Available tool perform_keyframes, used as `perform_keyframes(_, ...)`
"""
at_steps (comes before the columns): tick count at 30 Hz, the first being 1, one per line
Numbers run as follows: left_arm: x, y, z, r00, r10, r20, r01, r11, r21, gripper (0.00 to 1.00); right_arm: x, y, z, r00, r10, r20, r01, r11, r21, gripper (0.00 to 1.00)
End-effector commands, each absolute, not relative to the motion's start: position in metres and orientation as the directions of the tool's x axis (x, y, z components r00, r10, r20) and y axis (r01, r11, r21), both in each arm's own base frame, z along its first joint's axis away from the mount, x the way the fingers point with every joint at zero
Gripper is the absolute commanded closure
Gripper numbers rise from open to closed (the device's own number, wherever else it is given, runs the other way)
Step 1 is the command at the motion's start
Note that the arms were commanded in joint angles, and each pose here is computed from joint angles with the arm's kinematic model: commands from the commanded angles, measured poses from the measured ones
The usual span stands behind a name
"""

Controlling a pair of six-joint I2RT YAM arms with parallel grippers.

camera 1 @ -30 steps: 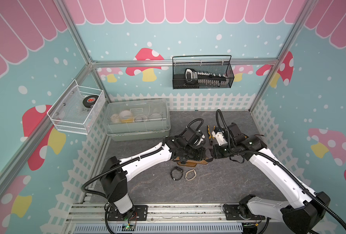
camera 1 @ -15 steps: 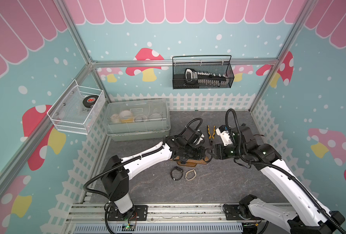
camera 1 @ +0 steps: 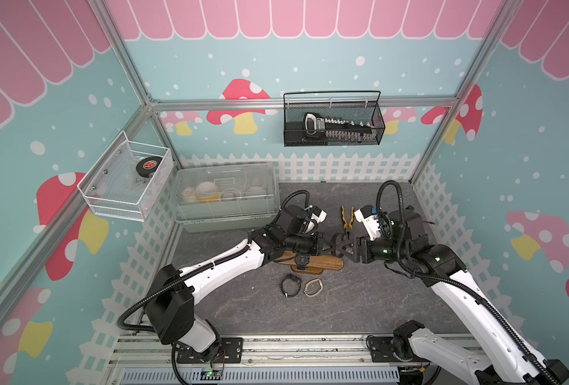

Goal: Place watch on stand
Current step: Pick up the watch at the center of the board.

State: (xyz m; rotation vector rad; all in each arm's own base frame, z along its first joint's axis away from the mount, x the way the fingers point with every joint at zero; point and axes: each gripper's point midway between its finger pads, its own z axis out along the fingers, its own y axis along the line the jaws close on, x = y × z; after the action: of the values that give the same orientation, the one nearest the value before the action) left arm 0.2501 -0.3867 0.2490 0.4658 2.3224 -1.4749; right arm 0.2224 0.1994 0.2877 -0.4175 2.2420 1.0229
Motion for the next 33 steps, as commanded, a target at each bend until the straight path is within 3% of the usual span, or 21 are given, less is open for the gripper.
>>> perform_keyframes(1, 0.245, -0.389, 0.29, -0.851, 0.051, -0.522, 0.516, 0.265, -0.815, 1.0, 0.215, 0.21, 0.317, -0.699, 0.001, -0.715, -0.604, 0.535, 0.591, 0.43)
perform_keyframes(16, 0.245, -0.367, 0.304, -0.849, -0.002, -0.529, 0.519, 0.194, -0.833, 1.0, 0.207, 0.195, 0.367, -0.611, 0.073, -0.788, -0.69, 0.44, 0.575, 0.44)
perform_keyframes(24, 0.241, -0.362, 0.314, -0.834, -0.009, -0.552, 0.543, 0.169, -0.822, 1.0, 0.221, 0.197, 0.369, -0.64, 0.134, -0.757, -0.684, 0.35, 0.64, 0.45)
perform_keyframes(33, 0.236, -0.362, 0.32, -0.835, -0.006, -0.55, 0.545, 0.122, -0.829, 1.0, 0.228, 0.196, 0.361, -0.66, 0.157, -0.735, -0.669, 0.322, 0.669, 0.51)
